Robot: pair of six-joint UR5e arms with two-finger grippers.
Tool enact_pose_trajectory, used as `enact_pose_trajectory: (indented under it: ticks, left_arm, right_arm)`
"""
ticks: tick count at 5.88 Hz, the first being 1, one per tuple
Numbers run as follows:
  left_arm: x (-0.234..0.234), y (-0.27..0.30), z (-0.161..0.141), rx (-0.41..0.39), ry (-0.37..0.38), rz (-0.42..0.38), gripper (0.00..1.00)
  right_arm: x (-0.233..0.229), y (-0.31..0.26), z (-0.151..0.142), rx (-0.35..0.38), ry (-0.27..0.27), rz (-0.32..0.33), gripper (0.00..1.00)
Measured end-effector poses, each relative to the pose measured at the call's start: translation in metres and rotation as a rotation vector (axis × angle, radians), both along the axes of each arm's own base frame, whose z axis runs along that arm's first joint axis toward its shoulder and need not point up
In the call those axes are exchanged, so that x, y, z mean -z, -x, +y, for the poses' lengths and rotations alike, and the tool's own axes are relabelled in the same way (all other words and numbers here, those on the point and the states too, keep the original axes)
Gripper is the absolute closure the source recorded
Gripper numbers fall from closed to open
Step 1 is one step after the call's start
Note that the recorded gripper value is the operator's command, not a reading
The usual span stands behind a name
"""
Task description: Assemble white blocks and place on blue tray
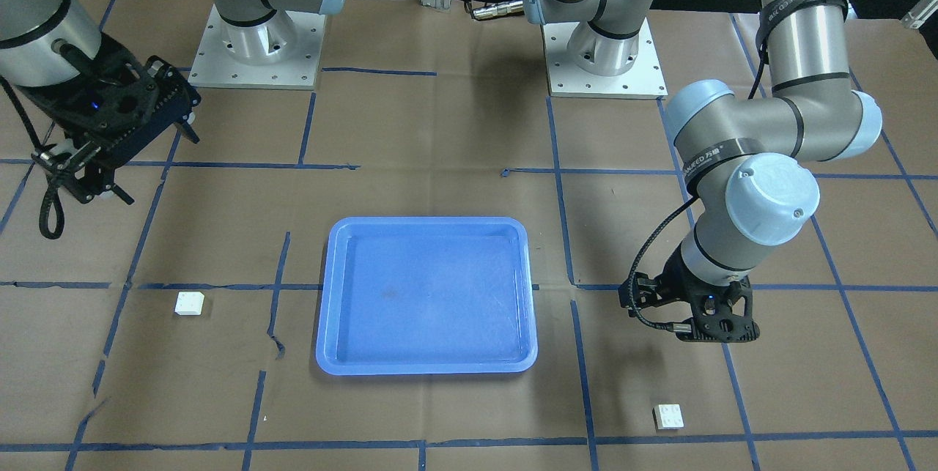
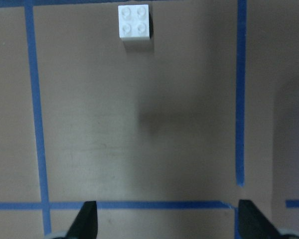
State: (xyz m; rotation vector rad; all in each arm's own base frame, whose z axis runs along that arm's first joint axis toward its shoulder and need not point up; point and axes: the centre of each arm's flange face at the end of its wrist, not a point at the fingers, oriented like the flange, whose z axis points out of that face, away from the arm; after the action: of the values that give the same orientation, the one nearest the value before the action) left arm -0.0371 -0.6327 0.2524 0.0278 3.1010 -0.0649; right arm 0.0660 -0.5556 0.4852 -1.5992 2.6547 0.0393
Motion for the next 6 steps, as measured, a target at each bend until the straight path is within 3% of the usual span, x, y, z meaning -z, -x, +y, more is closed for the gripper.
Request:
enact_pose_trajectory:
  ticks: [2,3,6]
  left_arm:
    - [0.041,-0.029,-0.022,-0.02,-0.012,0.004,0.04]
    - [0.051,-0.033,-0.038,-0.018,-0.011,0.004,0.04]
    - [0.067,-0.026,-0.102,0.057,0.014,0.031,0.09]
  right_arm:
    - [0.021,0.071,-0.029,-0.361,0.04,-0.017,0.0]
    - [0.037,0.098,-0.042,-0.45,0.064,-0.062,0.0]
    - [0.116,0.146,-0.079,-0.487,0.171,-0.399,0.0]
